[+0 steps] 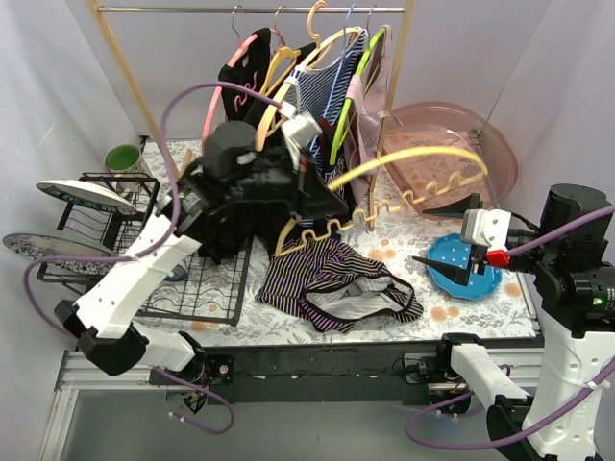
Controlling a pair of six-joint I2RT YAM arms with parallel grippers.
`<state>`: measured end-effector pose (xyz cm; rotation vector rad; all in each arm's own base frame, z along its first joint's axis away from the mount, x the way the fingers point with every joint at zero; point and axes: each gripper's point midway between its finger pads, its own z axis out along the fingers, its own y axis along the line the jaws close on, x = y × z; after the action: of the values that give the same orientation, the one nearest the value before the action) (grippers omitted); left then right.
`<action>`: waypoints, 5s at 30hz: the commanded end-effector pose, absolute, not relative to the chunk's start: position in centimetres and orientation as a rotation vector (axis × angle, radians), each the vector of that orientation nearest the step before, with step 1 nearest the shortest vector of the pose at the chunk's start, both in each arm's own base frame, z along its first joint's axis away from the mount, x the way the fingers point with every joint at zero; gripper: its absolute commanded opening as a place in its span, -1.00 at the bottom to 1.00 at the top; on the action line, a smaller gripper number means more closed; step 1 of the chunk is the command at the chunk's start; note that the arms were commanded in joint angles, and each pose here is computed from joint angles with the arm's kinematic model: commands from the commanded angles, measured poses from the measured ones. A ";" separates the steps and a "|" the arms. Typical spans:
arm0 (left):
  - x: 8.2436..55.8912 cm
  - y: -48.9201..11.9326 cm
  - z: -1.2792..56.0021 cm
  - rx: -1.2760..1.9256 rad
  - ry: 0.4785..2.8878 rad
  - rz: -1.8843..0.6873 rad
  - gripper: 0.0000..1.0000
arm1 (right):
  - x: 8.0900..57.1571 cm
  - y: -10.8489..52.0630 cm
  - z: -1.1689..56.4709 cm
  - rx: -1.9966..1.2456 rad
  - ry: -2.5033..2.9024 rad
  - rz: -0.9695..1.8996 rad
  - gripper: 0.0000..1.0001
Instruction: Place the tank top on the hanger
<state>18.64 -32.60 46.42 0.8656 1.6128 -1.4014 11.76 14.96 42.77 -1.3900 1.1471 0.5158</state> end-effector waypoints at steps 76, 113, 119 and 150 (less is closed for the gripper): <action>16.6 -27.7 10.3 0.119 2.578 -0.709 0.15 | 12.4 9.9 26.6 -1.381 1.724 0.368 -0.97; 14.1 -29.4 17.6 0.233 2.489 -0.986 -0.86 | 13.5 13.5 22.4 -1.546 1.632 0.729 -0.97; 15.3 -29.4 19.9 0.249 2.441 -0.937 -0.85 | 13.3 14.9 22.0 -1.558 1.567 0.881 -0.97; 16.5 -30.4 25.3 0.378 2.359 -0.917 -0.58 | 15.2 17.2 23.3 -1.426 1.446 0.972 -0.97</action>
<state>16.80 -30.44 23.57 0.3442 2.3915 -0.8923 15.44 16.32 21.45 -1.4484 1.5523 0.9377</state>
